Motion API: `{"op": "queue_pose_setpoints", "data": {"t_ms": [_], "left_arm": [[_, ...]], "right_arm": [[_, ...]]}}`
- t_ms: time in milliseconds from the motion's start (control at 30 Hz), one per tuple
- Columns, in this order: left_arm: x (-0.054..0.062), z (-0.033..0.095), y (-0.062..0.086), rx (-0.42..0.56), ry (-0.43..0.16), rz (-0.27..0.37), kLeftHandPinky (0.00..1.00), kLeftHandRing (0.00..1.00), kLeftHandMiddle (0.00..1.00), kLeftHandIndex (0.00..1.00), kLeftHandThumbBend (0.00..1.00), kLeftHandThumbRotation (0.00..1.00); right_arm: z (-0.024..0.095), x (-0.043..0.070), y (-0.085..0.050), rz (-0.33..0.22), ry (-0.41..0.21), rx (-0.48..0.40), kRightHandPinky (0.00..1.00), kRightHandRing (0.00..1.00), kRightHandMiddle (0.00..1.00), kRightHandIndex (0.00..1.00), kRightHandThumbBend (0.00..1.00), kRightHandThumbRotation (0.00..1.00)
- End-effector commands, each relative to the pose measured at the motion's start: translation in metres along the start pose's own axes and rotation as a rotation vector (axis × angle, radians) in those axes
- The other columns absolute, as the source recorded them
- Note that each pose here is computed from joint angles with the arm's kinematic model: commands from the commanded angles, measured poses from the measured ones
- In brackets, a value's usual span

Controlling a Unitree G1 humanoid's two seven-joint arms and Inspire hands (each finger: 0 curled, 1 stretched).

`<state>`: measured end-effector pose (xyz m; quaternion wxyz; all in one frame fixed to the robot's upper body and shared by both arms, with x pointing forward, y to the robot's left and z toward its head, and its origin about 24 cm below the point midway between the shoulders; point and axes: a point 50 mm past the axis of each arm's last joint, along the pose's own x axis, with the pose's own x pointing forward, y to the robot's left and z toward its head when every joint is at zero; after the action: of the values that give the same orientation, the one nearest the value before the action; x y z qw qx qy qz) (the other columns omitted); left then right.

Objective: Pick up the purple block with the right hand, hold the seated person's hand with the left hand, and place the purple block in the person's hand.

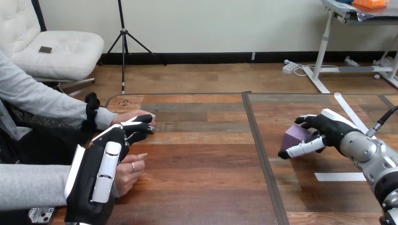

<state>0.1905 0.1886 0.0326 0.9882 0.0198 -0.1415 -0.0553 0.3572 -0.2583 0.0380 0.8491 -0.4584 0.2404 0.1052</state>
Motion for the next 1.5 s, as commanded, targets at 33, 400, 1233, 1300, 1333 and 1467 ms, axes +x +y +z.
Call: {"op": "queue_pose_setpoints", "data": {"t_ms": [33,400,1233,1300,1333,1467], "left_arm": [[0.0133,0.0107,0.0032,0.015,-0.081,-0.002,0.78,0.83,0.78,0.58,0.44,1.00],[0.0138,0.0089,0.0016,-0.005,-0.078,-0.007,0.78,0.83,0.77,0.58,0.46,1.00],[0.0136,0.0107,0.0022,0.020,-0.080,-0.010,0.81,0.84,0.78,0.58,0.44,1.00],[0.0136,0.0106,0.0024,0.014,-0.084,-0.009,0.81,0.84,0.78,0.58,0.44,1.00],[0.0136,0.0106,0.0023,0.013,-0.085,-0.009,0.80,0.84,0.78,0.58,0.43,1.00],[0.0135,0.0104,0.0024,0.010,-0.084,-0.008,0.80,0.83,0.78,0.58,0.44,1.00]], "right_arm": [[0.0137,-0.0024,-0.0224,-0.068,-0.073,-0.005,0.63,0.82,0.90,0.90,1.00,0.25],[0.0135,-0.0032,-0.0244,-0.098,-0.082,-0.033,0.67,0.82,0.88,0.87,1.00,0.25],[0.0156,-0.0017,-0.0199,-0.160,-0.093,0.000,0.60,0.66,0.70,0.73,1.00,0.08],[0.0156,-0.0015,-0.0192,-0.159,-0.088,-0.005,0.59,0.65,0.69,0.72,1.00,0.07],[0.0155,-0.0014,-0.0191,-0.159,-0.087,-0.006,0.58,0.64,0.69,0.72,1.00,0.07],[0.0153,-0.0013,-0.0181,-0.162,-0.088,-0.007,0.57,0.63,0.68,0.71,1.00,0.06]]}}
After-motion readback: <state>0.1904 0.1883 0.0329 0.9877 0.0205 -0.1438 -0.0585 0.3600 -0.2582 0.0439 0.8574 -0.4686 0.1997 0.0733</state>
